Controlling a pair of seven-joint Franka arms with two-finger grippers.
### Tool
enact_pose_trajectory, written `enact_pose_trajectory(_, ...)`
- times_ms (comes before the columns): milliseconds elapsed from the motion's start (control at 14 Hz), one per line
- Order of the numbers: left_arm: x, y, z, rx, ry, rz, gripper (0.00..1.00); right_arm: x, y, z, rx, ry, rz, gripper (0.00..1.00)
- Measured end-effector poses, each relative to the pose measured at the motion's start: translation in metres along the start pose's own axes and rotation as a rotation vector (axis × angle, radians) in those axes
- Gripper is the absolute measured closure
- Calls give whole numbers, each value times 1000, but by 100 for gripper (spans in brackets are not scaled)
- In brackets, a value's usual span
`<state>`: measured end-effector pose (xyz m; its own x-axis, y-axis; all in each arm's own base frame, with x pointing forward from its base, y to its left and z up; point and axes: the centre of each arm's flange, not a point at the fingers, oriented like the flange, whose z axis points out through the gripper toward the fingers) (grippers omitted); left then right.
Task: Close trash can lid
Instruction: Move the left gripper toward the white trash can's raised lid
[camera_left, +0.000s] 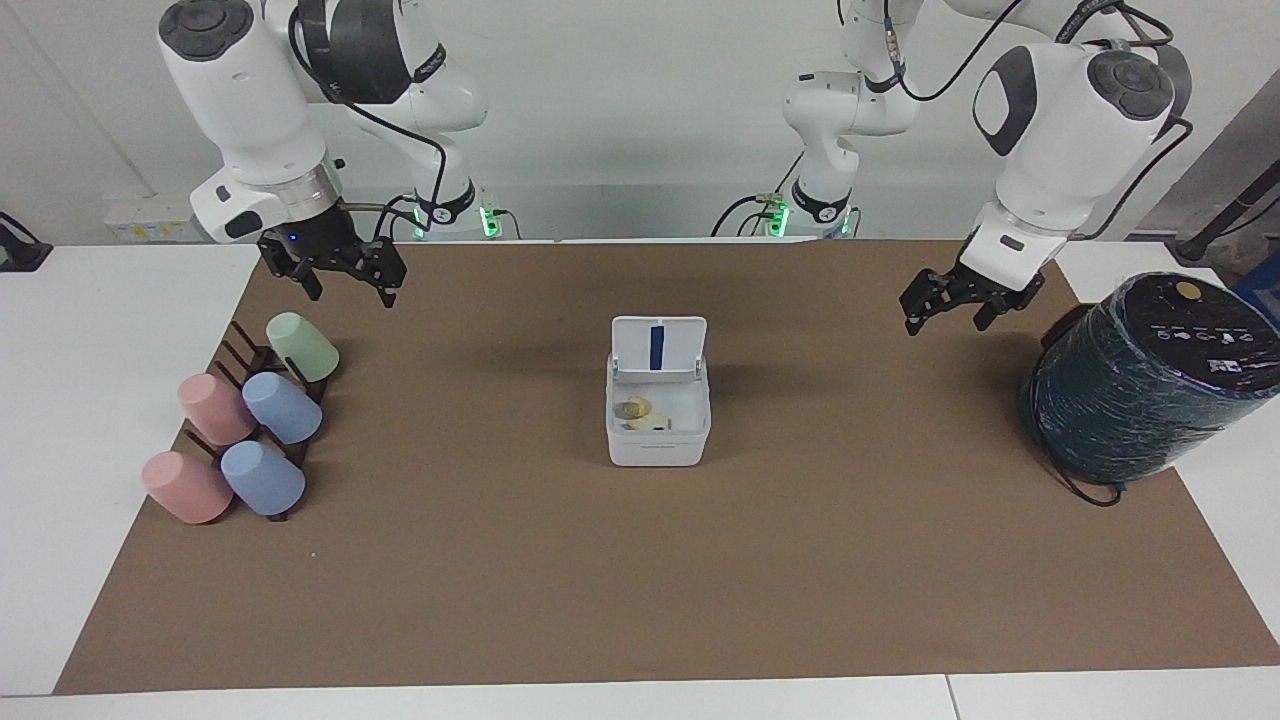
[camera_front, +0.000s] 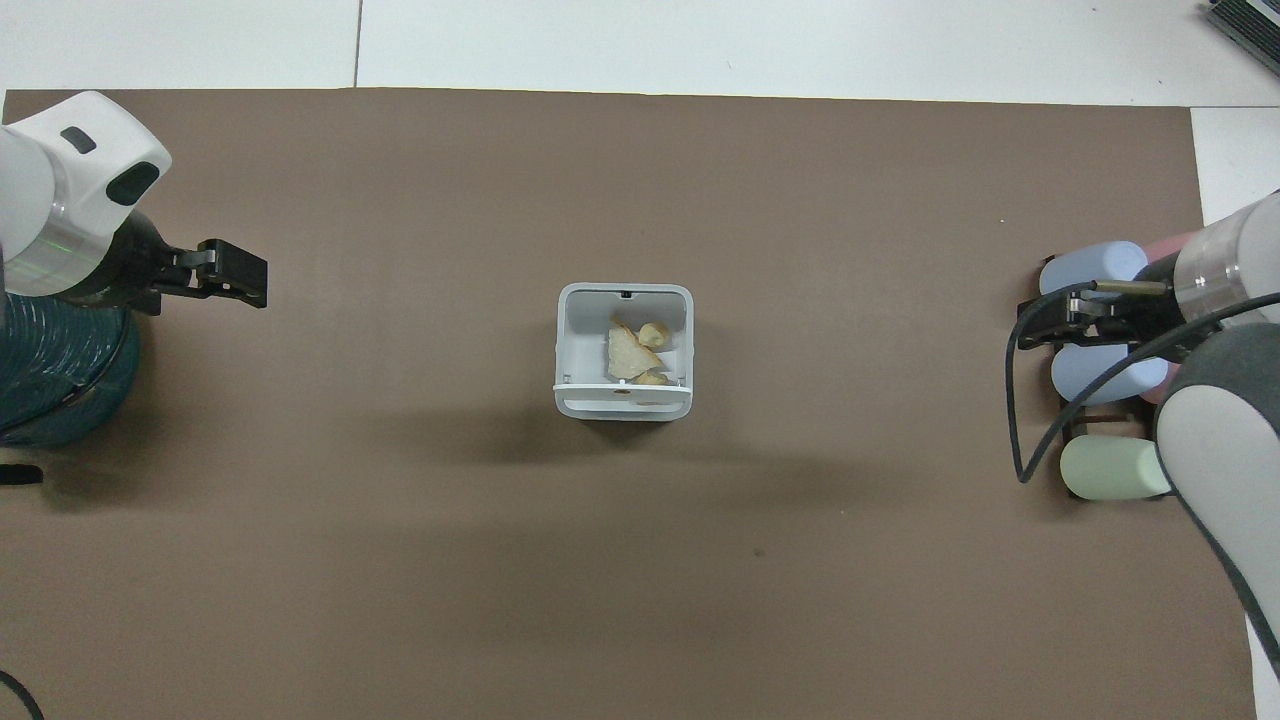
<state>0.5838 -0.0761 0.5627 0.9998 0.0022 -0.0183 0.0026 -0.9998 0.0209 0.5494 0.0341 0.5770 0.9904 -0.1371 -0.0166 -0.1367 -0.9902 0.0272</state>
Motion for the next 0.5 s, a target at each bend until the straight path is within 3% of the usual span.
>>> enact_pose_trajectory(500, -5, 34, 1, 0, -1, -1, 0, 0, 0, 0, 0, 0, 0, 0)
